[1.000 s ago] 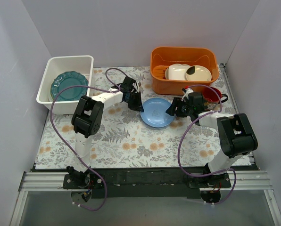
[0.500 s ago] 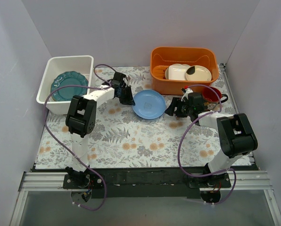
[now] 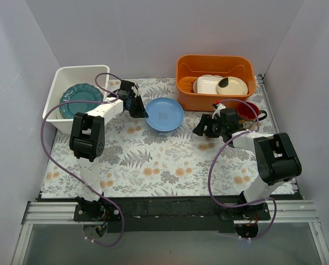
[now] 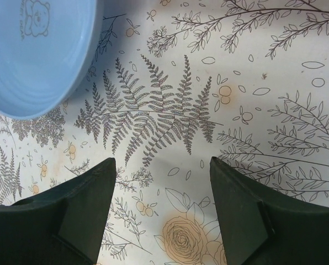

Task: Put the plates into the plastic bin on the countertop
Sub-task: Place the plate in the plastic bin.

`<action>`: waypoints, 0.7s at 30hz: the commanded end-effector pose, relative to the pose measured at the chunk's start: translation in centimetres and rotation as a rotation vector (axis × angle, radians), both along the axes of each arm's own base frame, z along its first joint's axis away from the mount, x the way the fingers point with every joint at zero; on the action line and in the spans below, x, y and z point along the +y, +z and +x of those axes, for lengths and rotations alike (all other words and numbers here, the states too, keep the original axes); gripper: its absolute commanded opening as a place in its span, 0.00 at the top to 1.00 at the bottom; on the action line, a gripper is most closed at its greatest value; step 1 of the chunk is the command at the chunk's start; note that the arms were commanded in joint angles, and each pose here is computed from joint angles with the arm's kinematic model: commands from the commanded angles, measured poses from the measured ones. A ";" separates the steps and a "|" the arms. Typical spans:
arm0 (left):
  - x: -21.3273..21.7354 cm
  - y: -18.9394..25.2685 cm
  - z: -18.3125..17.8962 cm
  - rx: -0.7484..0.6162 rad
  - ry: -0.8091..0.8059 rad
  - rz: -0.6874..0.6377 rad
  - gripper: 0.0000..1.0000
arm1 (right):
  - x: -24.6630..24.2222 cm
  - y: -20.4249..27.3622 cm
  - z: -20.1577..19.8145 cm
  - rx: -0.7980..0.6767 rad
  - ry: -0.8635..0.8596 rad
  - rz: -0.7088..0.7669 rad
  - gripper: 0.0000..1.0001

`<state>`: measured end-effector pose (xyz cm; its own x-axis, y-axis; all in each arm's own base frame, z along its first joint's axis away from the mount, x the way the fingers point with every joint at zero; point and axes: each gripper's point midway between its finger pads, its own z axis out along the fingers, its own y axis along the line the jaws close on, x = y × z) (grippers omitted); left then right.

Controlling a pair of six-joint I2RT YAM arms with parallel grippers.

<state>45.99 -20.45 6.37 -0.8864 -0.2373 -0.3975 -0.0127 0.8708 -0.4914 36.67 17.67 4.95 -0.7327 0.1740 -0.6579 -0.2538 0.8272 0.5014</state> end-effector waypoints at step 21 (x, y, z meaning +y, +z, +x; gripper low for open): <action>4.8 9.6 1.4 -0.218 0.131 -0.036 1.00 | 1.0 0.5 0.8 -0.032 0.025 0.034 0.24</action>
<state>47.26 -16.74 11.21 -0.8092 -0.3286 -0.4871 -0.0495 0.8642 -0.5007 36.66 17.95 4.61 -0.7384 0.1717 -0.6521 -0.2612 0.8187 0.5114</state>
